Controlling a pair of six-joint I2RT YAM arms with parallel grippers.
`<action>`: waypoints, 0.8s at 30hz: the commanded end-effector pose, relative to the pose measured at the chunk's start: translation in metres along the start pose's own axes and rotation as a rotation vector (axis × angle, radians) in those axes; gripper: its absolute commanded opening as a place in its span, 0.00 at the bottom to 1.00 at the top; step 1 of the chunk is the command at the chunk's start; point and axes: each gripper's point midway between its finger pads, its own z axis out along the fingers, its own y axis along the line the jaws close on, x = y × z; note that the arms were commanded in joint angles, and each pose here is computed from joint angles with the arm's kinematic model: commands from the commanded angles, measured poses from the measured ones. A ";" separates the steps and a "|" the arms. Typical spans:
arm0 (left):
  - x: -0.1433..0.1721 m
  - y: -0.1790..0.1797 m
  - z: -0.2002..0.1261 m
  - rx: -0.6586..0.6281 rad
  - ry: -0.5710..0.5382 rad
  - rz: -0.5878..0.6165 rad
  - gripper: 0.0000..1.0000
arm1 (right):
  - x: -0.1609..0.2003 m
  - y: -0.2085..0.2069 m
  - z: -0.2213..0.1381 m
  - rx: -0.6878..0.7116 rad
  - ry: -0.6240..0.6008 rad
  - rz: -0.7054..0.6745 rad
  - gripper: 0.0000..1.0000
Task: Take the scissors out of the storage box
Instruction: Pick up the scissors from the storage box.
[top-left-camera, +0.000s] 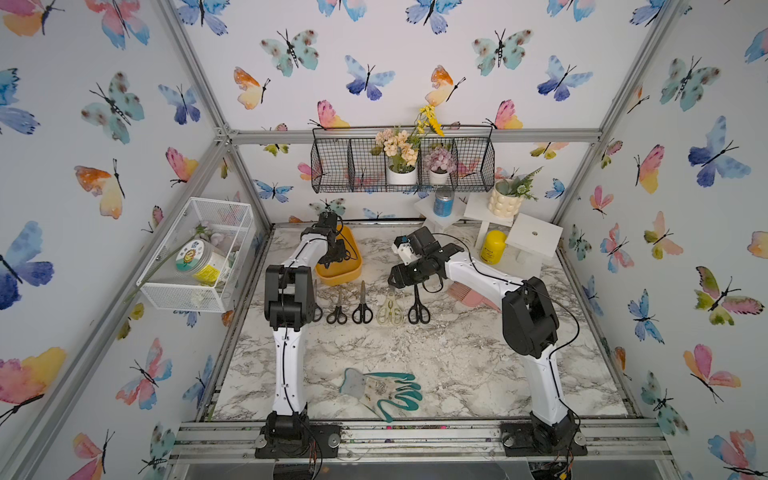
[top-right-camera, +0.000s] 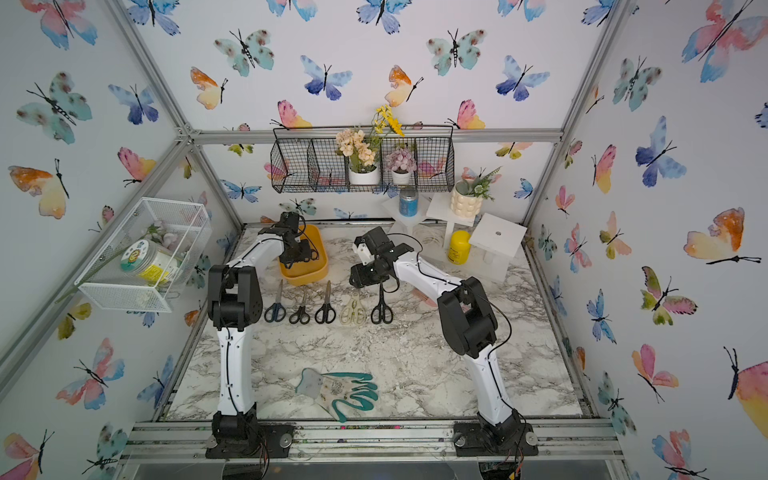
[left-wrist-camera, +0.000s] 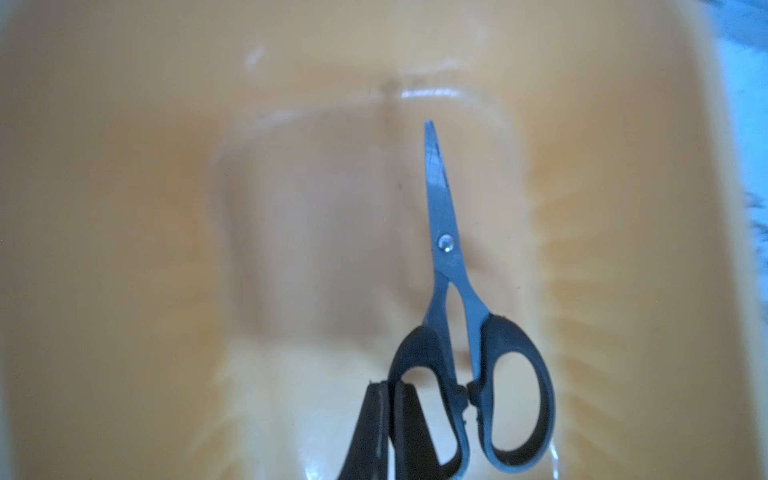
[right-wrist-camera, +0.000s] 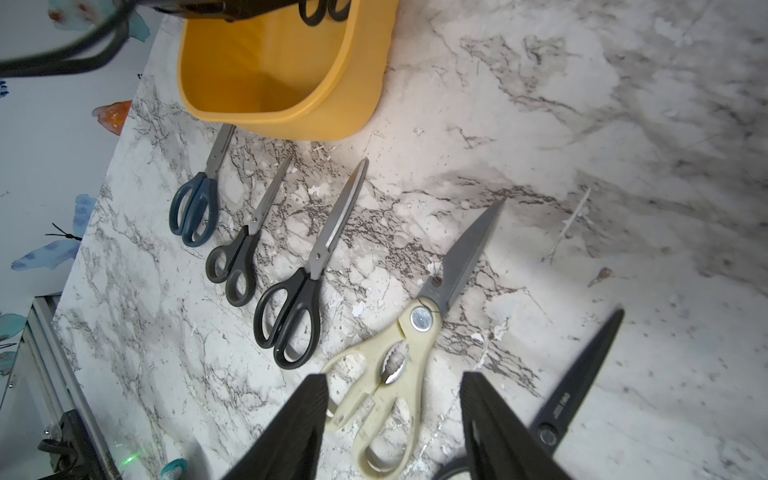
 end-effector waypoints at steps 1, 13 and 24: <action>-0.027 -0.012 -0.039 0.054 -0.091 0.021 0.00 | -0.001 0.002 0.002 -0.026 0.011 -0.012 0.57; -0.008 0.015 -0.097 0.010 -0.103 0.115 0.00 | 0.005 0.004 0.000 -0.038 0.032 -0.021 0.57; 0.047 0.094 -0.133 -0.110 -0.078 0.177 0.00 | 0.018 0.008 -0.004 -0.056 0.067 -0.027 0.57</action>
